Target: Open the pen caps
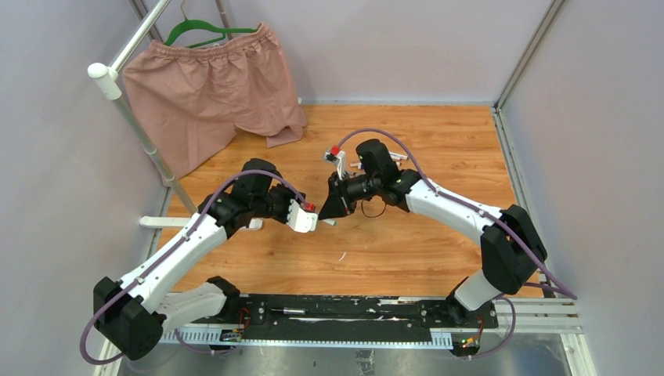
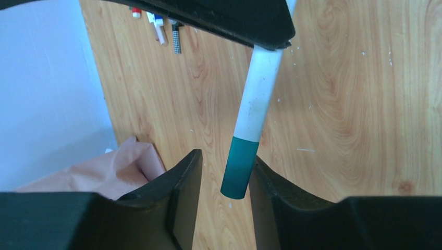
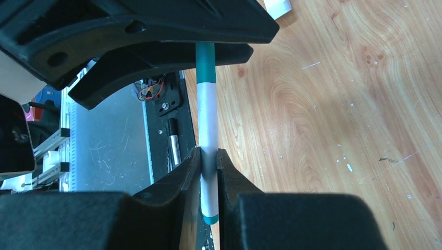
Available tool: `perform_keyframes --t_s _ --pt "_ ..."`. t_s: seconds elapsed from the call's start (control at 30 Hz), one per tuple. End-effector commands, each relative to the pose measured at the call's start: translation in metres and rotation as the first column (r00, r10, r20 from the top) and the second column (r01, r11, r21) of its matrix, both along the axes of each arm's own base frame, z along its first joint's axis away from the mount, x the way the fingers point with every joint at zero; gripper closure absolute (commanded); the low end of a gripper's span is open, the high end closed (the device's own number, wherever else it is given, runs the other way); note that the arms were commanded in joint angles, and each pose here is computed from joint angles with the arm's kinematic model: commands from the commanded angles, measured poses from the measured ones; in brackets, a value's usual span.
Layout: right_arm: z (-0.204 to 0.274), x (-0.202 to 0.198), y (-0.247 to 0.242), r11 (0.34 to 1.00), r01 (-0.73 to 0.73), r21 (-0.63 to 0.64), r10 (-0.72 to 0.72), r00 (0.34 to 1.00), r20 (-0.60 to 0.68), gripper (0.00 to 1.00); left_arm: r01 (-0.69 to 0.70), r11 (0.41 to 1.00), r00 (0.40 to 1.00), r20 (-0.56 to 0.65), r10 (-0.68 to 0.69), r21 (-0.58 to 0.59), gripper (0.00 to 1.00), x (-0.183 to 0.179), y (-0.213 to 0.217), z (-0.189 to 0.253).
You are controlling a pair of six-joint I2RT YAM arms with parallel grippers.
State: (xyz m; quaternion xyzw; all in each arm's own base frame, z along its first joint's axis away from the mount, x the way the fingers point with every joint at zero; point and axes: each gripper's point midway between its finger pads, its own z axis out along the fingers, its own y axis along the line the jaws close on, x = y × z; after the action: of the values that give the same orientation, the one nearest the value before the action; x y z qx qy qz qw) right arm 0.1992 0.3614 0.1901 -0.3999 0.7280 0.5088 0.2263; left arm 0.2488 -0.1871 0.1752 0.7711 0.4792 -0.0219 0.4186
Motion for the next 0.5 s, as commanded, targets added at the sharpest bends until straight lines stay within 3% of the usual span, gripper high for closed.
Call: perform_keyframes --t_s 0.0,0.07,0.23,0.3,0.4,0.47 --pt "0.013 -0.007 0.005 1.0 -0.027 0.017 0.027 1.0 -0.015 1.0 -0.016 1.0 0.999 0.038 0.017 -0.013 0.6 0.006 -0.002 0.016" --pt "0.013 -0.005 0.006 1.0 -0.022 0.017 0.022 1.0 -0.019 1.0 0.002 0.999 1.0 0.029 -0.001 -0.041 0.7 0.001 -0.006 0.02" --pt "0.008 0.001 0.011 1.0 0.007 0.01 -0.006 0.998 -0.056 0.65 0.002 0.997 1.0 0.029 0.0 -0.077 0.93 -0.006 -0.01 0.029" --pt "0.007 0.002 0.015 1.0 0.013 0.022 -0.011 0.997 -0.076 0.55 -0.005 0.996 1.0 0.025 0.007 -0.085 0.99 -0.007 -0.01 0.031" --pt "0.012 0.003 0.021 0.998 0.007 0.065 -0.001 0.996 -0.092 0.55 -0.024 0.996 1.0 0.017 0.025 -0.084 1.0 -0.006 -0.008 0.029" --pt "0.016 0.002 0.024 0.996 -0.004 0.087 0.013 0.994 -0.107 0.61 -0.036 0.996 0.999 0.007 0.037 -0.087 1.0 -0.007 -0.008 0.029"
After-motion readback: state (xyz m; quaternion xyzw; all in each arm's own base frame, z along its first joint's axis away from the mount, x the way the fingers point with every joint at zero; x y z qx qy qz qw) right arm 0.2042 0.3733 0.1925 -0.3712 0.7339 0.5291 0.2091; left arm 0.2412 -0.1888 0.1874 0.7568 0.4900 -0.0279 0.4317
